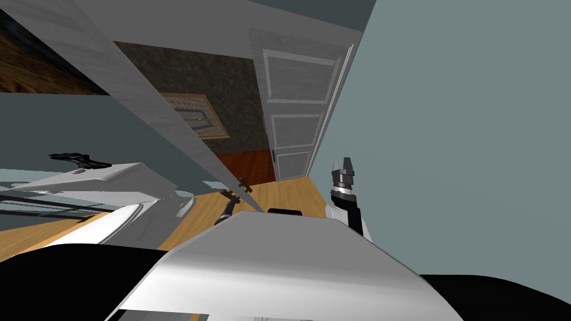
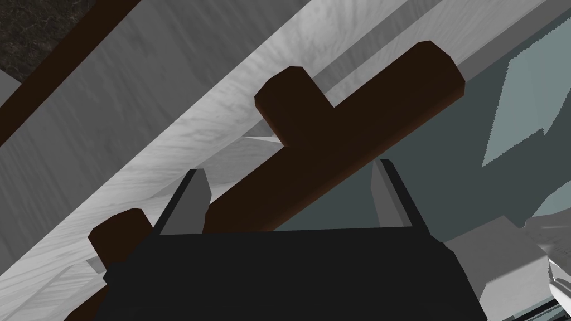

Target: Pull the door open

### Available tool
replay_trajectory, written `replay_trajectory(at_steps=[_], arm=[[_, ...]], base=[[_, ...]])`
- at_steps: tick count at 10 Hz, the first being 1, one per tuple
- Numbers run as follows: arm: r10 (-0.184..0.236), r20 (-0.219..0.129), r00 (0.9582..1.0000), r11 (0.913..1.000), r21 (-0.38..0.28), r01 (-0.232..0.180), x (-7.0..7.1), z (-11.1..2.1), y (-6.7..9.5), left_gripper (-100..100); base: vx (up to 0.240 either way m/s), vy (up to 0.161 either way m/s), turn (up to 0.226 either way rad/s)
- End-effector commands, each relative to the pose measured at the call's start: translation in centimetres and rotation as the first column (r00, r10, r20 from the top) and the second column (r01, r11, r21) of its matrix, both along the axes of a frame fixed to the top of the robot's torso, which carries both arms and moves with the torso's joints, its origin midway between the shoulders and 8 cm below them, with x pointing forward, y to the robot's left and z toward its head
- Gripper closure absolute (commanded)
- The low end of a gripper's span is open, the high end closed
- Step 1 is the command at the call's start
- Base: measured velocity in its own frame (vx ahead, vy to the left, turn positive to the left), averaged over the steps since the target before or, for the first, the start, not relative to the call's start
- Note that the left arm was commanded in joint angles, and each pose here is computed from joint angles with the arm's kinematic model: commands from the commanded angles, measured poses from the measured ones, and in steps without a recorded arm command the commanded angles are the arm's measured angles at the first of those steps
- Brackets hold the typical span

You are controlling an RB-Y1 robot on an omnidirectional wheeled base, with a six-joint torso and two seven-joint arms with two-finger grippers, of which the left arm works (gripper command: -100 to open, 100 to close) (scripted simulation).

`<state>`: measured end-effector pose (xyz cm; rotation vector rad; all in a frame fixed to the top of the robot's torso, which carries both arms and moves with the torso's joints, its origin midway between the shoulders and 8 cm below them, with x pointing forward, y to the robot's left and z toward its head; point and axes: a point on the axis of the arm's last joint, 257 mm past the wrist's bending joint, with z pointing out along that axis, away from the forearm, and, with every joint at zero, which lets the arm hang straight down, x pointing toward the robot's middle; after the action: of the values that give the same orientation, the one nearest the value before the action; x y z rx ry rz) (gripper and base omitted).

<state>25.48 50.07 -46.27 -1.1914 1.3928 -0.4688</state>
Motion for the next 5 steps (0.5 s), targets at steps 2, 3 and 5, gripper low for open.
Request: replay_trajectory(at_steps=[2, 3, 5], arm=[[0.011, 0.027, 0.9996, 0.9991, -0.041, -0.010, 0.81, 0.10, -0.39, 100], [0.011, 0.027, 0.9996, 0.9991, -0.041, -0.010, 0.81, 0.10, -0.39, 100], [0.001, 0.022, 0.9998, 0.9994, -0.035, 0.000, 0.44, 0.19, -0.37, 100]], base=[[0.000, 0.000, 0.000], [0.000, 0.000, 0.000], [-0.064, 0.028, -0.033]])
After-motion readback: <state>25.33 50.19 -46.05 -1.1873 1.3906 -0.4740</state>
